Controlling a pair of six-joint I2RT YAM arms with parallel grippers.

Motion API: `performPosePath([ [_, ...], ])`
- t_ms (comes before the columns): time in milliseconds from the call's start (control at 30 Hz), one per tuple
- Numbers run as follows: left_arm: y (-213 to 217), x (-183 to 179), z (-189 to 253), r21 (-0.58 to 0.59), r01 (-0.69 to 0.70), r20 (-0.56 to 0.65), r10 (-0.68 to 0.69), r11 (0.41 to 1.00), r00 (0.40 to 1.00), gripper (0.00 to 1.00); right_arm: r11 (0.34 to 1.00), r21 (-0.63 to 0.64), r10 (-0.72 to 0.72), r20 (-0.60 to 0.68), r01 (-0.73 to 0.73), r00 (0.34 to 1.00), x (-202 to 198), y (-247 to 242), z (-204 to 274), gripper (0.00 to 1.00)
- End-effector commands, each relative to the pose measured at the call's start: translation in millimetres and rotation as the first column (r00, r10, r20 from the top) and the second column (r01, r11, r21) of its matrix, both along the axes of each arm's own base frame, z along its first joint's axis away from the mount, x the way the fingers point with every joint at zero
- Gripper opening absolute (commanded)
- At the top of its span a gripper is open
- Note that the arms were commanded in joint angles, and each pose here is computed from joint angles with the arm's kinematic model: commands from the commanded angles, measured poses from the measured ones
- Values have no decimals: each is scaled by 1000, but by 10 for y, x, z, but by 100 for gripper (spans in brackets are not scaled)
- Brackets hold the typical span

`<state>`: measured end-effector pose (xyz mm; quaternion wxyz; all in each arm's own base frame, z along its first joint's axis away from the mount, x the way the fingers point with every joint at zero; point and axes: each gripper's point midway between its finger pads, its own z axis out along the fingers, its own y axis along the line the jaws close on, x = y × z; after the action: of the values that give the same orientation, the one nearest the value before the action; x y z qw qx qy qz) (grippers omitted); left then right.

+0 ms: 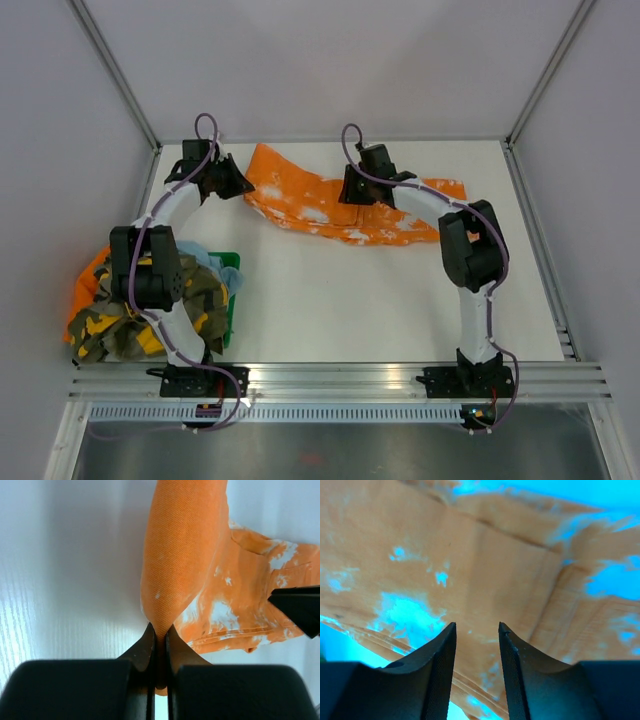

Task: Fold and stack the trousers
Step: Fold the trousers

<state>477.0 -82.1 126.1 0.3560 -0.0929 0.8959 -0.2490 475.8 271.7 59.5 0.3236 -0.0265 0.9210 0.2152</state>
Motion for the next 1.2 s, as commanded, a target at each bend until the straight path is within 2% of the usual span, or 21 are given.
performPosePath([
  [0,-12,105,777,18,35,168,-37,999,985,2,995,15,-101,156,100,982,302,-516,901,47],
  [100,34,147,1198,43,18,216,-27,999,976,2,979,99,-196,204,178,959,277,-1000,1400,47],
  [167,99,181,1485,72,-11,245,-7,997,969,2,964,137,-251,178,229,951,203,-1270,1394,47],
  [200,121,189,1579,82,-21,254,-1,996,967,2,951,154,-297,204,269,933,192,-1521,1555,47],
  [233,161,214,1780,94,-44,287,16,995,958,2,943,149,-325,202,299,924,166,-1664,1554,48],
  [400,271,187,2079,141,-91,336,39,986,941,2,895,101,-447,210,435,870,-34,-2324,1529,48],
  [467,365,221,2246,192,-123,370,44,974,928,2,885,103,-466,198,454,863,-96,-2451,1448,49],
  [500,377,216,2177,206,-116,336,41,972,941,2,879,112,-478,204,464,855,-104,-2506,1474,49],
  [700,162,195,2537,182,-57,410,-23,982,912,2,887,126,-460,161,444,873,-128,-2455,1293,49],
  [800,-516,137,2524,206,58,418,-142,977,897,2,888,125,-459,153,443,875,-133,-2449,1218,49],
  [1000,-1491,191,1824,258,160,286,-234,953,929,2,858,134,-512,135,496,849,-197,-2707,1197,49],
  [1067,-1647,263,1491,301,159,228,-233,940,945,2,850,132,-526,139,510,839,-234,-2795,1214,50],
  [1133,-1836,290,1407,313,152,220,-228,937,948,2,850,133,-526,153,510,837,-271,-2813,1277,50],
  [1167,-1916,332,1191,320,166,182,-233,933,955,2,851,137,-525,161,508,836,-290,-2808,1319,51],
])
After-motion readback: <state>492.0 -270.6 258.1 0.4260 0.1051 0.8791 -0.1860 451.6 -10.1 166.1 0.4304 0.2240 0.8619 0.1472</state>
